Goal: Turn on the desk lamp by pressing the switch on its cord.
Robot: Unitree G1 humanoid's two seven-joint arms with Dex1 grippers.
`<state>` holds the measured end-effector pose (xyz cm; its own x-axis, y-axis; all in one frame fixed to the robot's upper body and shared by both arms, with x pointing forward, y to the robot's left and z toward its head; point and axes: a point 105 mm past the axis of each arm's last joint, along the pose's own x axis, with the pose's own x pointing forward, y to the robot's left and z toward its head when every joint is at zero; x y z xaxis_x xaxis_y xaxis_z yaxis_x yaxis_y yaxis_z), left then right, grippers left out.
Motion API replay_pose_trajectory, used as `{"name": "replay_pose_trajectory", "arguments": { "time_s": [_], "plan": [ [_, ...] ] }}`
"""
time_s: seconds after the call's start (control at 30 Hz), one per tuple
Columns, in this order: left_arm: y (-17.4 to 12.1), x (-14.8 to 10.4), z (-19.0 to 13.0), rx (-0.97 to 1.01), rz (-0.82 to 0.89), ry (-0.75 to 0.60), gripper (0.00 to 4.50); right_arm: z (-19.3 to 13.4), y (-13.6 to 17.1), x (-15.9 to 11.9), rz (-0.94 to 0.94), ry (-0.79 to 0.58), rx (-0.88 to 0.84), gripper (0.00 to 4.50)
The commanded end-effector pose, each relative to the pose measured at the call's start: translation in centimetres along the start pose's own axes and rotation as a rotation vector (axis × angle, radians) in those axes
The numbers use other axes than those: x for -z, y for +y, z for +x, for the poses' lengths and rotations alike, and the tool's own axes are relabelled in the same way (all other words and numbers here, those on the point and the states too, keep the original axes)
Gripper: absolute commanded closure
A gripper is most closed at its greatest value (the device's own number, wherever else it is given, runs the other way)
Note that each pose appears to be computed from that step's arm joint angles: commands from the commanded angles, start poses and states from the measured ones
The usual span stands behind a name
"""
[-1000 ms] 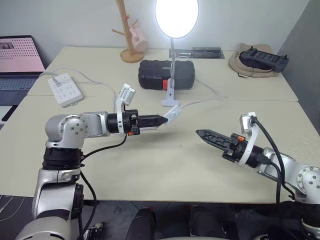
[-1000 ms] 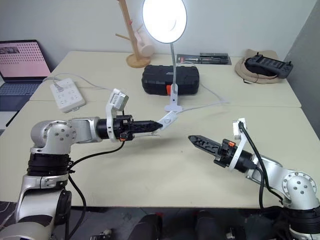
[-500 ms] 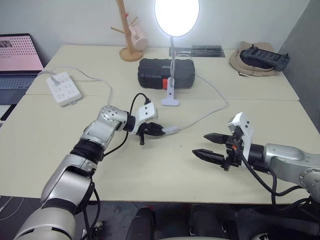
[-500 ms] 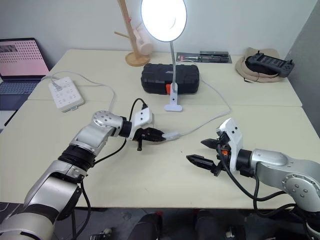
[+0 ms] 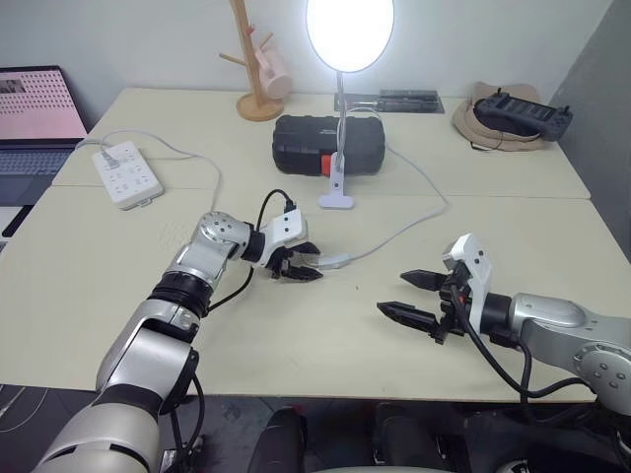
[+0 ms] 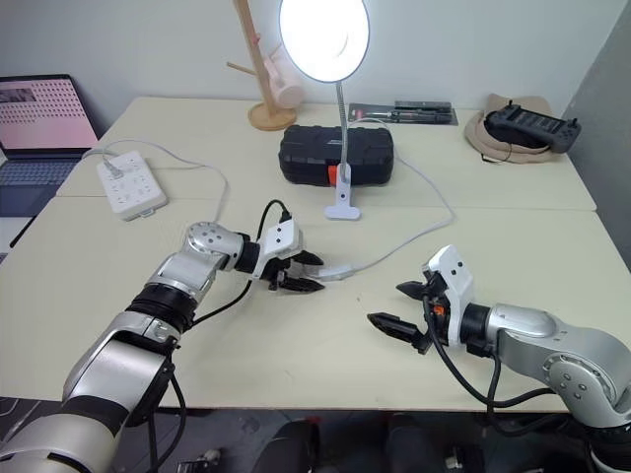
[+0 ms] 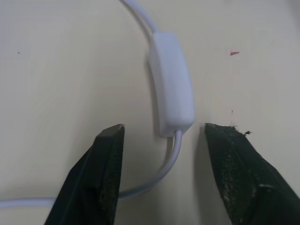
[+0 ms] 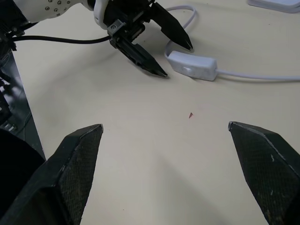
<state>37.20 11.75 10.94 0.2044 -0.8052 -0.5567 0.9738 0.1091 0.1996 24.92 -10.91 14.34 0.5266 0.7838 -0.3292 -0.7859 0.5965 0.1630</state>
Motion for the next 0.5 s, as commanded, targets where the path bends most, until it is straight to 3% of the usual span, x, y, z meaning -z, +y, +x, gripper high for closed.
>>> {"name": "replay_pose_trajectory", "arguments": {
  "time_s": [0.03,0.13,0.5],
  "plan": [
    [1.1,-1.5,-3.1,-0.042,0.021,-0.029,0.61,-0.5,0.0,-0.9,-0.029,-0.036,0.003,0.0],
    [1.0,-1.8,-5.3,-0.044,0.006,-0.027,0.01,-1.2,-0.2,-0.9,-0.045,-0.026,0.006,0.0],
    [-0.6,-1.1,-10.9,-0.151,-0.059,-0.001,0.01,-3.4,-2.2,-1.8,-0.094,-0.017,0.064,0.0]
  ]
}}
